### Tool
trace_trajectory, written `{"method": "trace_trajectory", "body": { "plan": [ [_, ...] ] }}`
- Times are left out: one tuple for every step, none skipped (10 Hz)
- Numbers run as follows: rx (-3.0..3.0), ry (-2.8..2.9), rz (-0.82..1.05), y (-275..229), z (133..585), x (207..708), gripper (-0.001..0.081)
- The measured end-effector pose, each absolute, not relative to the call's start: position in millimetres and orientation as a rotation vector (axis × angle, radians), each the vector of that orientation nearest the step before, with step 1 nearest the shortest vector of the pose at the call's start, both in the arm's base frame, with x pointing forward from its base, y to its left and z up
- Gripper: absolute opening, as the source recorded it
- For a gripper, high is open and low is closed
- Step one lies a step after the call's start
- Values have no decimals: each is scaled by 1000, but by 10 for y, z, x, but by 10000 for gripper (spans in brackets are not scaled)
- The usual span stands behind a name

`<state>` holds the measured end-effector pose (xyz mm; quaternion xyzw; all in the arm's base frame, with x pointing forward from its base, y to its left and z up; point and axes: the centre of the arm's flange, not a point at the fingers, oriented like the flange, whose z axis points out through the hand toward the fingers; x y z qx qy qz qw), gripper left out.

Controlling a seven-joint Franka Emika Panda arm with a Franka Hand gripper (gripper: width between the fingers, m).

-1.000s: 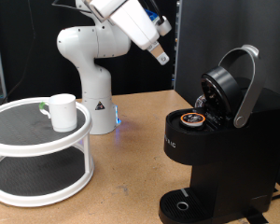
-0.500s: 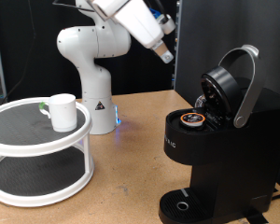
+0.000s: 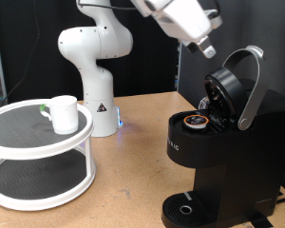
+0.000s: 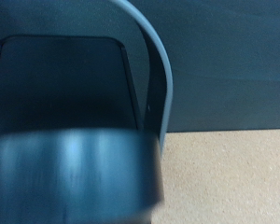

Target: Make a cup of coffee with the keurig machine

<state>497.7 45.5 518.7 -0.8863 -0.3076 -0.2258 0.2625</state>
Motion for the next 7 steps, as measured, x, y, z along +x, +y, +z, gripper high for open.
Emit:
{"method": "trace_trajectory", "body": {
  "plan": [
    [-2401, -838, -615, 585, 5200, 4979, 807],
    [-2403, -840, -611, 692, 5207, 4973, 807],
    [-2406, -839, -613, 778, 5216, 4971, 807],
    [-2410, -836, -616, 851, 5224, 4968, 807],
    [-2412, -834, -613, 919, 5230, 4961, 807],
    [-2412, -837, -610, 975, 5236, 4955, 807],
    [-2412, -839, -610, 1027, 5245, 4950, 807]
  ]
}}
